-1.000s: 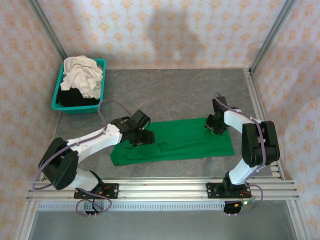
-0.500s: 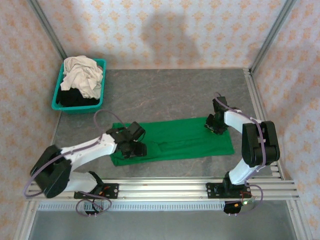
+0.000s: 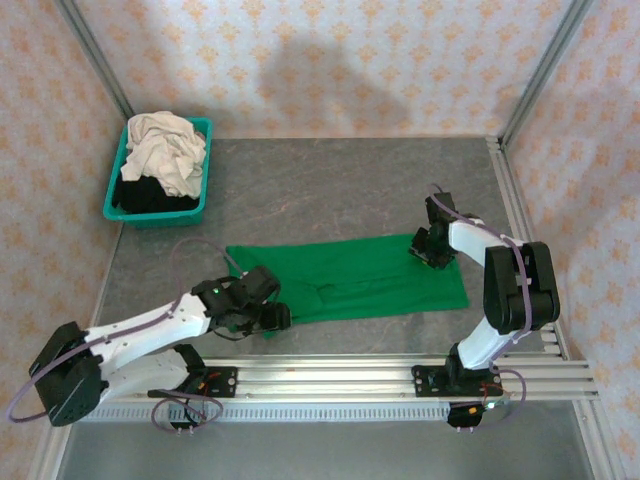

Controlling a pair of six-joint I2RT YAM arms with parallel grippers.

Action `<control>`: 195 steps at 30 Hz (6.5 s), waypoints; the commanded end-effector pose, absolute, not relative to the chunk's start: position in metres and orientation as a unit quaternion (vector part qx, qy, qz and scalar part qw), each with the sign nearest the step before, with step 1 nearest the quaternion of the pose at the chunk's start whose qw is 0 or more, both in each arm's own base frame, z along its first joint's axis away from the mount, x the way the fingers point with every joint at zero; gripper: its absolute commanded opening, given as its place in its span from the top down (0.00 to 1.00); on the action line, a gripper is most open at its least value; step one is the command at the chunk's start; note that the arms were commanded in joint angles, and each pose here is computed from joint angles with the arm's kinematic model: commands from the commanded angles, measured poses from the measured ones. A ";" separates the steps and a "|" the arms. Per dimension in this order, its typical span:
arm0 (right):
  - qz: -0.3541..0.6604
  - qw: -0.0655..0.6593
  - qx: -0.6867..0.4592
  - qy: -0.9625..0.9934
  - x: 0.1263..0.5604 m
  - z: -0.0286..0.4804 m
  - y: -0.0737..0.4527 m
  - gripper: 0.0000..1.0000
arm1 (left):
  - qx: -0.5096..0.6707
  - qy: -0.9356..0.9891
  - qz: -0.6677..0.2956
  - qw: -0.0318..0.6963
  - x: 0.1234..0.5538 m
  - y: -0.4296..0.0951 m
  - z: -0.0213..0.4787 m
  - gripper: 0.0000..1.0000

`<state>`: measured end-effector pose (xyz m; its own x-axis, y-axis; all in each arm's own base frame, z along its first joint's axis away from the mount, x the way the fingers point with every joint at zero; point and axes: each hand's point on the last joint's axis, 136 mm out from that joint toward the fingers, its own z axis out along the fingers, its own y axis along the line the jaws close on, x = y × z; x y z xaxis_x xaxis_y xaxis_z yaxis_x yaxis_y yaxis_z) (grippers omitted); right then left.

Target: Fold and stack the t-shirts

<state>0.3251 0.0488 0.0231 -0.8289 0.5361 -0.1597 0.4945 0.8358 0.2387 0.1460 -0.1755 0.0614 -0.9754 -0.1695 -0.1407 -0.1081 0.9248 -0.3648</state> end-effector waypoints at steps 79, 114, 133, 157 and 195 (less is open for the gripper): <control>0.060 0.034 0.082 0.994 0.224 0.002 0.216 0.57 | -0.112 0.853 -0.423 0.286 0.650 -0.309 0.111 0.46; 0.113 0.067 0.091 0.987 0.127 0.029 0.171 0.43 | -0.058 0.969 -0.193 0.144 0.155 -0.207 0.055 0.32; 0.115 0.017 0.090 0.989 0.104 0.014 0.176 0.52 | -0.015 0.983 -0.169 0.066 0.105 -0.232 0.006 0.80; 0.120 0.093 0.054 0.987 0.141 0.080 0.201 0.95 | -0.075 0.963 -0.213 0.149 0.142 -0.216 0.077 1.00; 0.056 0.083 0.068 0.993 0.379 0.064 0.193 0.72 | -0.128 0.975 -0.168 0.075 0.379 -0.180 0.062 0.59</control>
<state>0.3692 0.2101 0.0492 -0.9825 0.1458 -0.1155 0.1223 0.9743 0.1894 0.3729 -0.1886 0.0496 -0.9553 -0.2787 -0.0989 -0.2288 0.9085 -0.3497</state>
